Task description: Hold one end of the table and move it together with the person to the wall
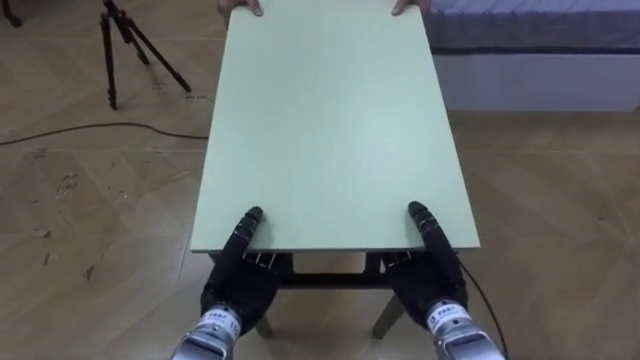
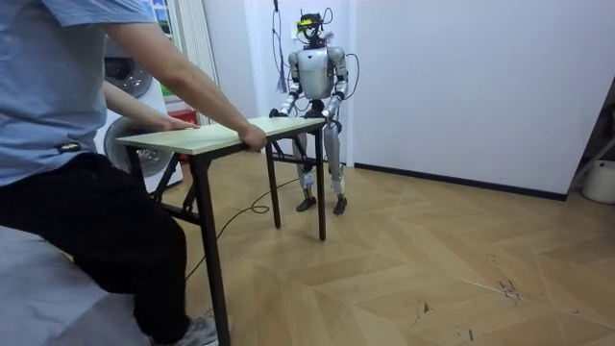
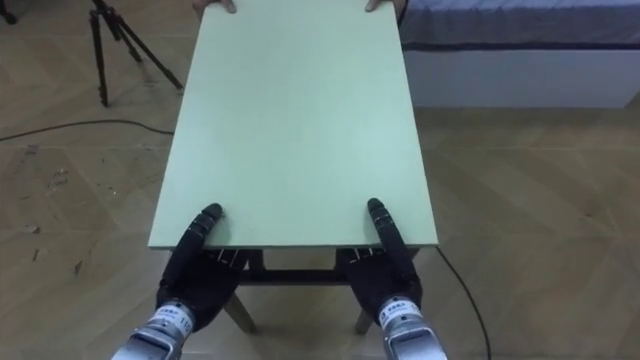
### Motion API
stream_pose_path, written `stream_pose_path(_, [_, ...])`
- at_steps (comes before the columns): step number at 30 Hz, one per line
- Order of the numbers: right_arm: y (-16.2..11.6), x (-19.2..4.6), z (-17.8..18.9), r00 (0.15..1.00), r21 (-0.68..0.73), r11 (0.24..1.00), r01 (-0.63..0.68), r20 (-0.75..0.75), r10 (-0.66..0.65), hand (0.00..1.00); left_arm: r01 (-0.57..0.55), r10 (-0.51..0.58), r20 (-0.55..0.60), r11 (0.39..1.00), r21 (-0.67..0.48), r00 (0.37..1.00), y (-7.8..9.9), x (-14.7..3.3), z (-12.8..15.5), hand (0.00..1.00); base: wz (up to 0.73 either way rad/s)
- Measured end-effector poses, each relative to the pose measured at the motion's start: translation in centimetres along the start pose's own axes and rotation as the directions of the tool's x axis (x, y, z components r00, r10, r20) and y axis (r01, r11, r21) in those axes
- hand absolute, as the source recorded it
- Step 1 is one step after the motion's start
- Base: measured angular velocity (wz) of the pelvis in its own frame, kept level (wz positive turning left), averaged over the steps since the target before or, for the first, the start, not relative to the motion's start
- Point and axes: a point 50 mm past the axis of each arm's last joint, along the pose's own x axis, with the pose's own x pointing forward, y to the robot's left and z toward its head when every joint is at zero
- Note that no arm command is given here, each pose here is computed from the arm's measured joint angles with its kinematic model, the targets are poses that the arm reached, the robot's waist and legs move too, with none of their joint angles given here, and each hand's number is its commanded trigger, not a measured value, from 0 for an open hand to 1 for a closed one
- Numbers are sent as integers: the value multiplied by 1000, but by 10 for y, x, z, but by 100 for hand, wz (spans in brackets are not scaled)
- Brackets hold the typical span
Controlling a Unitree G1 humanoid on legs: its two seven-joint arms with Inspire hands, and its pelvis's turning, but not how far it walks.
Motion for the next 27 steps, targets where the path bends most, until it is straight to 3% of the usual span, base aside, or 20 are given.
stream_pose_path(13, [-12, -23, -11, 998, 5, 999, -51, 24, 51, 100, 20, -21, 32, 1000, 21, 999, 8, -25, -8, 100, 0])
stream_pose_path(27, [-13, -27, -10, 995, -14, 997, -77, 70, 78, 100, 37, -37, 42, 999, 12, 998, 4, -27, -20, 100, 0])
